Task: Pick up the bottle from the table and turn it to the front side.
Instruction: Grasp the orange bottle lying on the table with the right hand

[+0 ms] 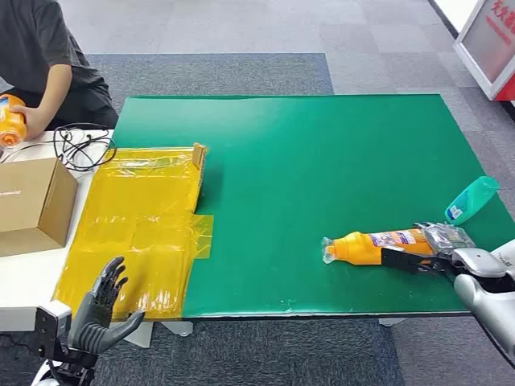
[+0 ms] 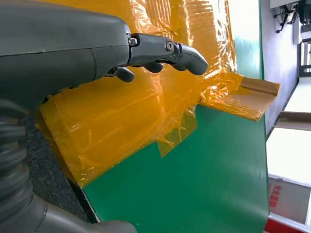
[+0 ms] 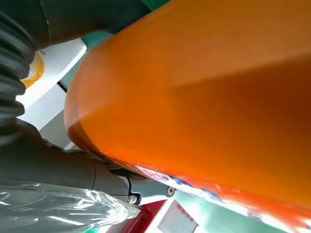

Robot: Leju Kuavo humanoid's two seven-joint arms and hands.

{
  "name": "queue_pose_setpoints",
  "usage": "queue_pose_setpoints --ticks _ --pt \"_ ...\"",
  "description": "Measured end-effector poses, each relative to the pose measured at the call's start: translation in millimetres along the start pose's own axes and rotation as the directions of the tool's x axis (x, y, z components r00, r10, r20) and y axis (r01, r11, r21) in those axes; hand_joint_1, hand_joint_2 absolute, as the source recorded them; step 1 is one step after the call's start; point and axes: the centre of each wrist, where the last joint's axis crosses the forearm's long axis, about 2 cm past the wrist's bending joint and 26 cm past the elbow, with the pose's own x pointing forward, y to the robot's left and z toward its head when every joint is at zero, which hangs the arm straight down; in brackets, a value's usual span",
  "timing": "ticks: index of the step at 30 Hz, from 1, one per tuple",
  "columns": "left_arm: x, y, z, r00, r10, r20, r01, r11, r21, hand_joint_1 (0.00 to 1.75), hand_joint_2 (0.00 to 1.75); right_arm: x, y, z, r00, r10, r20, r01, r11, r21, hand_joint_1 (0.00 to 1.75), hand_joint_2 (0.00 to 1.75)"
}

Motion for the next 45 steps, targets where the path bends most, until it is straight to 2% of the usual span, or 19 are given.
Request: queue_pose_setpoints --ticks 12,16,20,26,33,36,39,45 --pt "-1.8 -0.1 2.5 1.0 0.009 -0.022 -0.009 1.0 0.002 0.0 1.75 12.6 6.7 4.6 1.0 0.026 -0.012 -0.027 0.996 -0.087 1.75 1.75" --pt "-2.2 -4.7 5.5 0.999 0.02 -0.041 -0.021 1.0 -0.006 0.0 1.75 36.8 8.5 10.8 0.999 0.031 0.004 -0.03 0.981 -0.19 1.75 1.75" --pt "0.8 -11.6 6.7 0.999 0.024 -0.044 -0.025 1.0 -0.018 0.0 1.75 74.2 4.1 17.8 0.999 -0.015 0.051 0.032 0.943 -0.331 1.75 1.75" --pt "11.6 -22.4 1.5 1.0 0.026 -0.016 -0.026 0.999 -0.027 0.0 1.75 127.6 -12.4 29.0 0.966 -0.199 0.164 0.255 0.821 -0.511 1.75 1.75" --pt "34.3 -39.6 -18.0 0.998 0.041 0.052 -0.039 0.998 -0.052 0.0 1.75 174.1 -37.3 39.4 0.831 -0.436 0.344 0.553 0.594 -0.584 1.75 1.75" --pt "49.0 -49.3 -34.2 0.99 0.058 0.126 -0.05 0.997 -0.064 0.0 1.75 190.1 -44.6 40.7 0.767 -0.488 0.417 0.638 0.51 -0.577 1.75 1.75" --pt "75.7 -61.6 -62.1 0.971 0.083 0.224 -0.063 0.993 -0.097 0.0 1.75 204.0 -57.1 41.0 0.703 -0.522 0.483 0.706 0.433 -0.561 1.75 1.75" --pt "117.3 -83.1 -98.0 0.933 0.146 0.33 -0.078 0.975 -0.21 0.0 1.75 221.5 -58.4 36.7 0.603 -0.566 0.562 0.792 0.339 -0.509 1.75 1.75"
